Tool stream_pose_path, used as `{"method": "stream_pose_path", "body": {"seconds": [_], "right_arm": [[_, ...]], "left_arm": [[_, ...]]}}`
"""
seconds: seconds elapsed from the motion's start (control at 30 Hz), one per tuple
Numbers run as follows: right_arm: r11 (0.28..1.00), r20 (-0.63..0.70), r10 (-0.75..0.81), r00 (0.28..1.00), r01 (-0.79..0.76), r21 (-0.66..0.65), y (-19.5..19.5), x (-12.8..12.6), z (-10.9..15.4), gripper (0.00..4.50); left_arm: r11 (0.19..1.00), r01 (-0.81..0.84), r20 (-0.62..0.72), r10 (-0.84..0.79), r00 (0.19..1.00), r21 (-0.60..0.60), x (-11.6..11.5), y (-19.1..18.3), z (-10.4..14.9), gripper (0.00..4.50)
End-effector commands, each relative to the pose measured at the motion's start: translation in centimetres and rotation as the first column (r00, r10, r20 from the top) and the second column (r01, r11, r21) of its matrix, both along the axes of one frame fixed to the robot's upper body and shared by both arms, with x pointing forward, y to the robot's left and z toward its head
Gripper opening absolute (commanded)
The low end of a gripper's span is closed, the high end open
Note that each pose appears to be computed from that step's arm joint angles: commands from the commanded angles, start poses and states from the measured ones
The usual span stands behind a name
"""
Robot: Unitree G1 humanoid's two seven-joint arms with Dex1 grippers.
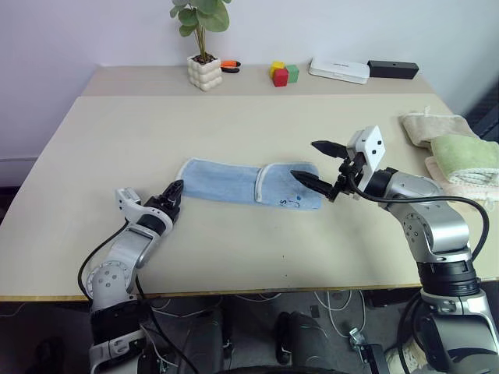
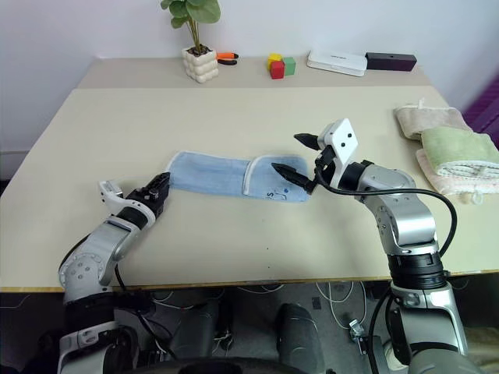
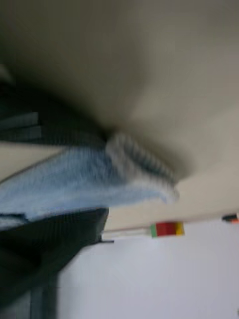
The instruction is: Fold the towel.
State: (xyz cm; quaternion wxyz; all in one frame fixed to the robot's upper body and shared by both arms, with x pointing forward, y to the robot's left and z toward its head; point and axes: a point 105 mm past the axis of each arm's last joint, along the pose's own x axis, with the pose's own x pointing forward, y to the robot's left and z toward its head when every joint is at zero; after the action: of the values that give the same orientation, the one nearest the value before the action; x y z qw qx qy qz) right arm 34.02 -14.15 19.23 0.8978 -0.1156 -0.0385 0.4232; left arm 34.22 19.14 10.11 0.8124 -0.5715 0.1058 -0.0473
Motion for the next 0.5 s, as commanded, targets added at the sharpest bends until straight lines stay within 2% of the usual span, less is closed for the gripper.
{"method": "stream_pose_path", "body": {"seconds": [0.03,0.1,0.37,0.5], "right_arm": [[1.0,0.055,-0.031,0.998,0.031,0.005,-0.5,0.1,1.2,4.5],[0.999,0.058,-0.042,0.997,0.042,0.007,-0.6,0.2,1.2,4.5],[0.996,0.066,-0.084,0.994,0.084,-0.003,-1.1,0.8,0.9,4.5],[0.996,0.071,-0.089,0.993,0.09,-0.005,-1.1,1.0,0.8,4.5]], "left_arm": [[0.999,-0.028,-0.035,0.027,0.999,-0.03,0.2,0.1,-0.6,0.06],[0.996,-0.043,-0.042,0.04,0.998,-0.072,0.4,0.0,-0.3,0.06],[0.998,0.049,0.086,-0.051,0.995,0.026,0.1,-2.1,3.1,0.06],[0.998,0.064,0.129,-0.064,0.99,0.002,0.0,-2.6,3.9,0.06]]}}
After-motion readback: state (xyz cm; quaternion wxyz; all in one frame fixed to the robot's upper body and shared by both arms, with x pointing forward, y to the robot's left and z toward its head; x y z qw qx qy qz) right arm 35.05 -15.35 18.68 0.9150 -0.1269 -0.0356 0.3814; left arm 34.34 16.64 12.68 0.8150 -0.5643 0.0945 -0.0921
